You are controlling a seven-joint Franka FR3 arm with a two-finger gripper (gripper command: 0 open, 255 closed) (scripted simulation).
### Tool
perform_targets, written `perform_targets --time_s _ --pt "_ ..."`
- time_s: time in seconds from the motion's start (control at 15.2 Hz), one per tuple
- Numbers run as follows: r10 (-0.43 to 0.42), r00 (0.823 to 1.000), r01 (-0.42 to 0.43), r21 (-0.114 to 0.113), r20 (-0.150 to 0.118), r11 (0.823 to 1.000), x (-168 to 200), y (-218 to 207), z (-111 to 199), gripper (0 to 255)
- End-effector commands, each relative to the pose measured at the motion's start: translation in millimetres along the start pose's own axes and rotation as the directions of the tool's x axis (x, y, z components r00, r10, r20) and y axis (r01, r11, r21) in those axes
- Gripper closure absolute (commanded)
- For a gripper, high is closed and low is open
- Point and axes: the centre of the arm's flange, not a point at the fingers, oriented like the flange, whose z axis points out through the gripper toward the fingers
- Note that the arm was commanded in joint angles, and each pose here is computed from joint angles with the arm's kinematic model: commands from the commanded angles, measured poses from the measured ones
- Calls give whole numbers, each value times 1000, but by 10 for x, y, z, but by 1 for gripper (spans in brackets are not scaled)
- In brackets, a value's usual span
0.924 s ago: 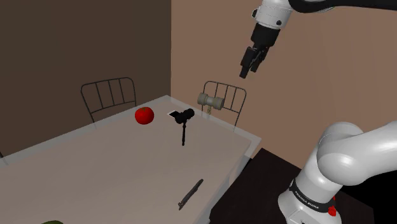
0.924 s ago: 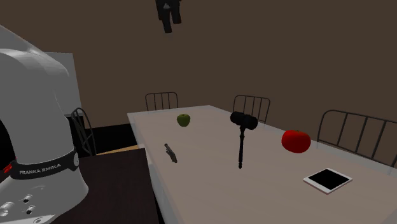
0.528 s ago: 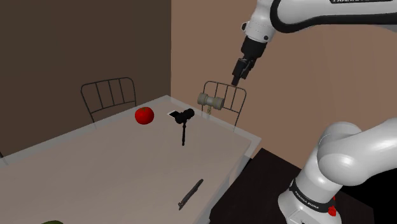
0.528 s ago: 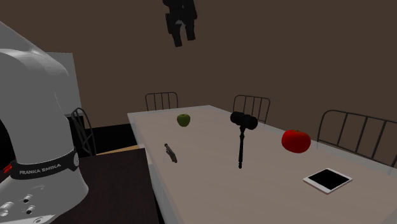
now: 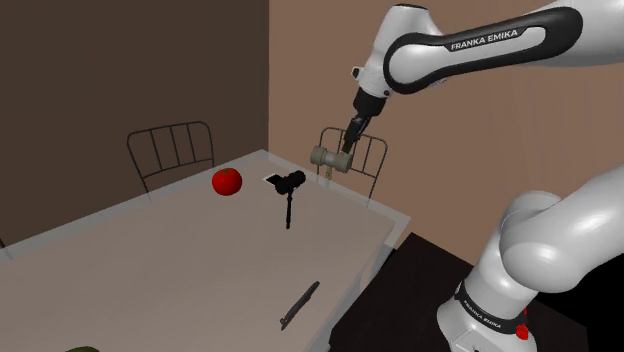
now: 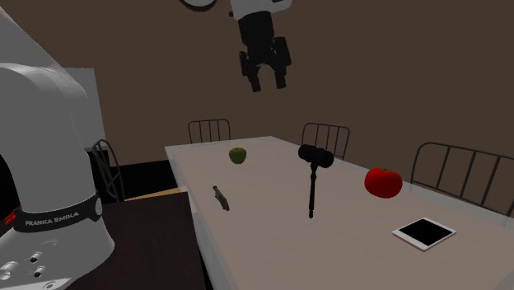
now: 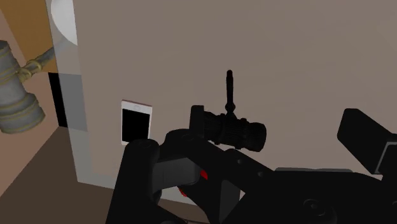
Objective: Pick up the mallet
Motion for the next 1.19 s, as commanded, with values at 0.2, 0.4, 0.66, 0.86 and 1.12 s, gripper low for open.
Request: perform_targets --time_s 0.2,0.4,0.66,0.86,1.12 --pt "-95 995 95 8 -29 995 290 167 561 0" --pt "-151 988 151 13 -45 988 472 240 895 0" --pt "-224 972 225 17 -67 974 728 319 1338 0" --pt "-277 957 280 20 -83 960 929 363 1666 0" --pt "-322 942 325 21 -97 946 1092 386 1991 0"
